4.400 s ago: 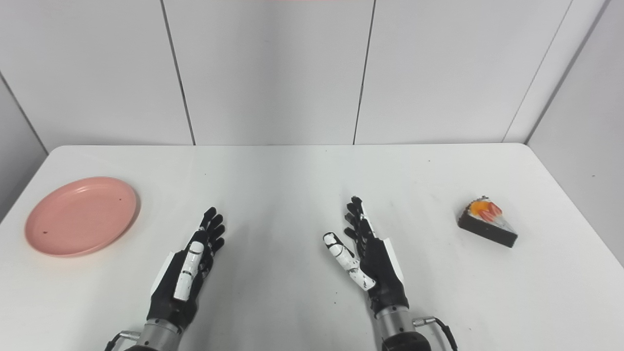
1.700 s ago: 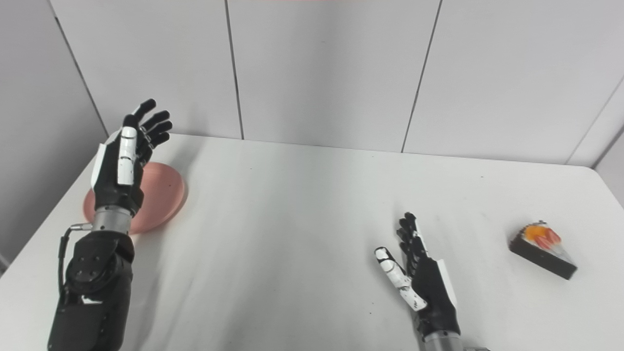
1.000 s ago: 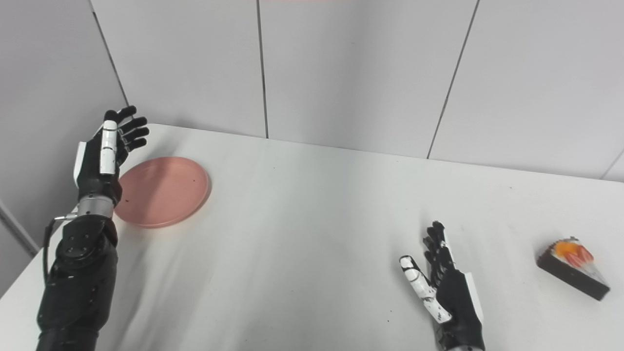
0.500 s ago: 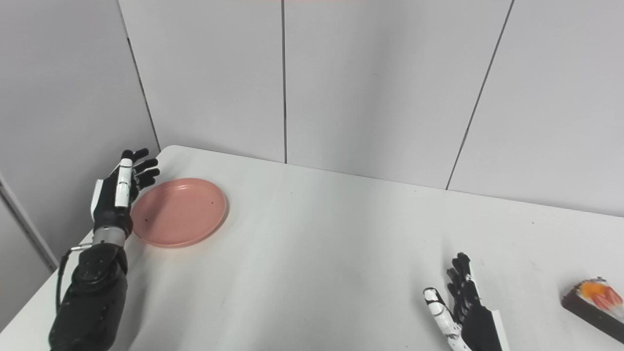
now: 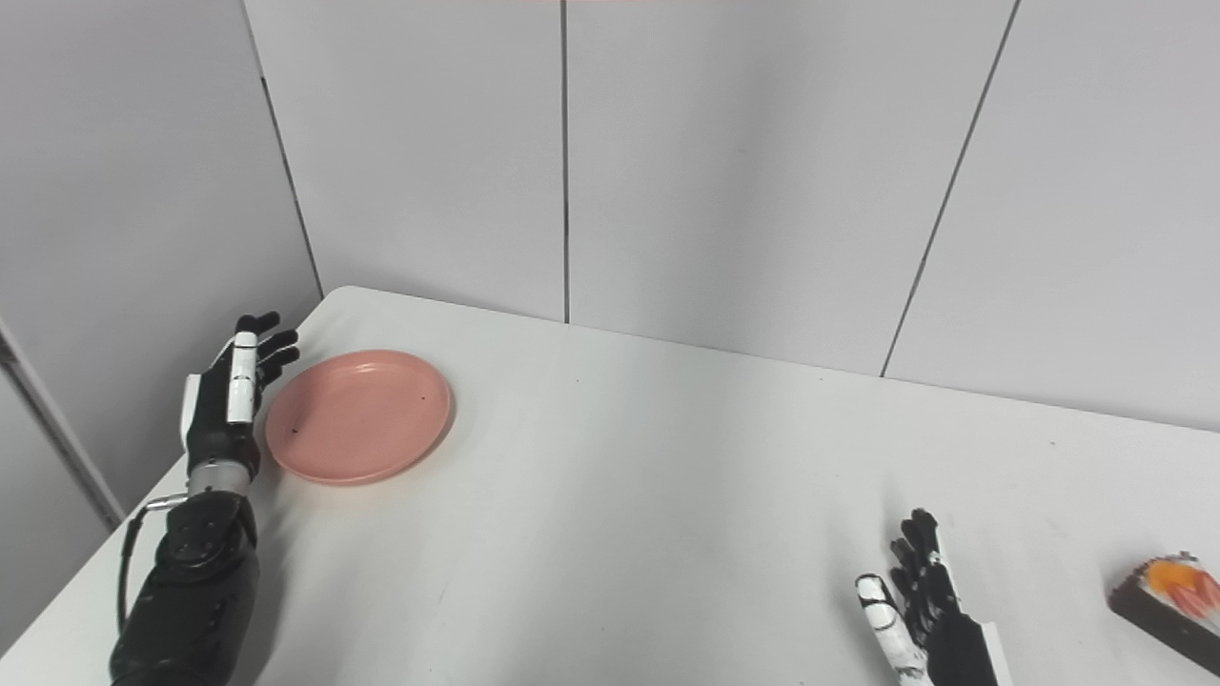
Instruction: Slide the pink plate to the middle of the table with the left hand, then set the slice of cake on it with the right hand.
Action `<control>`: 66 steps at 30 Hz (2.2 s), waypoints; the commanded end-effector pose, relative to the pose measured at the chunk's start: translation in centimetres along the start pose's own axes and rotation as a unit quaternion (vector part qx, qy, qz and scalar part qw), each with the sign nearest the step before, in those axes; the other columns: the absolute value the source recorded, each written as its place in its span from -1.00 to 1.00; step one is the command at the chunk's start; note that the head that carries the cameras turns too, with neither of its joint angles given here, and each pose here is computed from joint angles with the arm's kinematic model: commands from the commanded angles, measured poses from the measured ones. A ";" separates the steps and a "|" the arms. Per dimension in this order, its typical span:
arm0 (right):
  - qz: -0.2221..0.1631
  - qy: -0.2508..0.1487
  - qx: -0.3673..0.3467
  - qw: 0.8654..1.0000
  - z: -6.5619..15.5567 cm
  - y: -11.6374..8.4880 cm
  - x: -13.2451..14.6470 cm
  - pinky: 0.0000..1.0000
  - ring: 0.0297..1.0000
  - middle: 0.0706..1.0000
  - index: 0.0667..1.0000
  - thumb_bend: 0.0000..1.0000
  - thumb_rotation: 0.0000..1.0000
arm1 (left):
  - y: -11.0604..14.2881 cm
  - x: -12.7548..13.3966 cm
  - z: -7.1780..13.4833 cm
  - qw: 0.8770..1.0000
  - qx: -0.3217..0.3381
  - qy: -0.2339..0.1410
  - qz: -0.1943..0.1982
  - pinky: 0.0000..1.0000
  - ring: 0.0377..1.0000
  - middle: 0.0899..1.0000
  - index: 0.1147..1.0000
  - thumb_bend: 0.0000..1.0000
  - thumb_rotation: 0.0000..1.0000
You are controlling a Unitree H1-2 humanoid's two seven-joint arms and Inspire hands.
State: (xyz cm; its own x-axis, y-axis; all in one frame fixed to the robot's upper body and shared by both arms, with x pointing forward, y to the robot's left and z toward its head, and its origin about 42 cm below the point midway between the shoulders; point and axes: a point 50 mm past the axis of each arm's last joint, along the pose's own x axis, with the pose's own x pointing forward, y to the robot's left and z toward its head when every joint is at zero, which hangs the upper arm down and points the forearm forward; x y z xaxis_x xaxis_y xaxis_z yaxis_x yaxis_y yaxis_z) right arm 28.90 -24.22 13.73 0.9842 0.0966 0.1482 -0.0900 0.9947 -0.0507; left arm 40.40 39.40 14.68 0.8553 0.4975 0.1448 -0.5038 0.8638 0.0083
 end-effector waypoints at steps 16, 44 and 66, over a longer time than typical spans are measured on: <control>0.006 -0.051 -0.002 0.999 1.5 -0.4 0.5 1.00 0.98 1.00 1.00 -0.47 0.31 | 0.4 2.5 1.4 0.999 0.009 -0.042 0.024 0.97 0.83 0.78 0.80 0.41 1.00; 0.008 -0.048 0.006 0.999 1.9 -0.3 0.4 1.00 1.00 1.00 1.00 -0.47 0.32 | -1.7 2.2 -0.3 0.988 -0.137 0.043 -0.061 0.62 0.63 0.59 0.60 0.48 0.98; 0.000 -0.058 -0.002 0.998 1.8 -0.2 0.7 0.96 0.93 0.96 0.99 -0.48 0.24 | -4.5 1.5 0.2 0.979 -0.109 0.071 -0.157 0.51 0.47 0.44 0.42 0.53 0.94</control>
State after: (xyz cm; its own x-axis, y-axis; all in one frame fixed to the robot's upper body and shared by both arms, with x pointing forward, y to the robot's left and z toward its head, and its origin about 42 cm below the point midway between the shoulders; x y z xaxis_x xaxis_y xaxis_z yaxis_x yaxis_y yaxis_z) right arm 28.78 -24.37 14.25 0.9798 0.0952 0.1760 -0.0875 0.9949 -0.0506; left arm 43.35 36.49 14.10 0.9747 0.2230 0.0119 -0.2158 0.9545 -0.2058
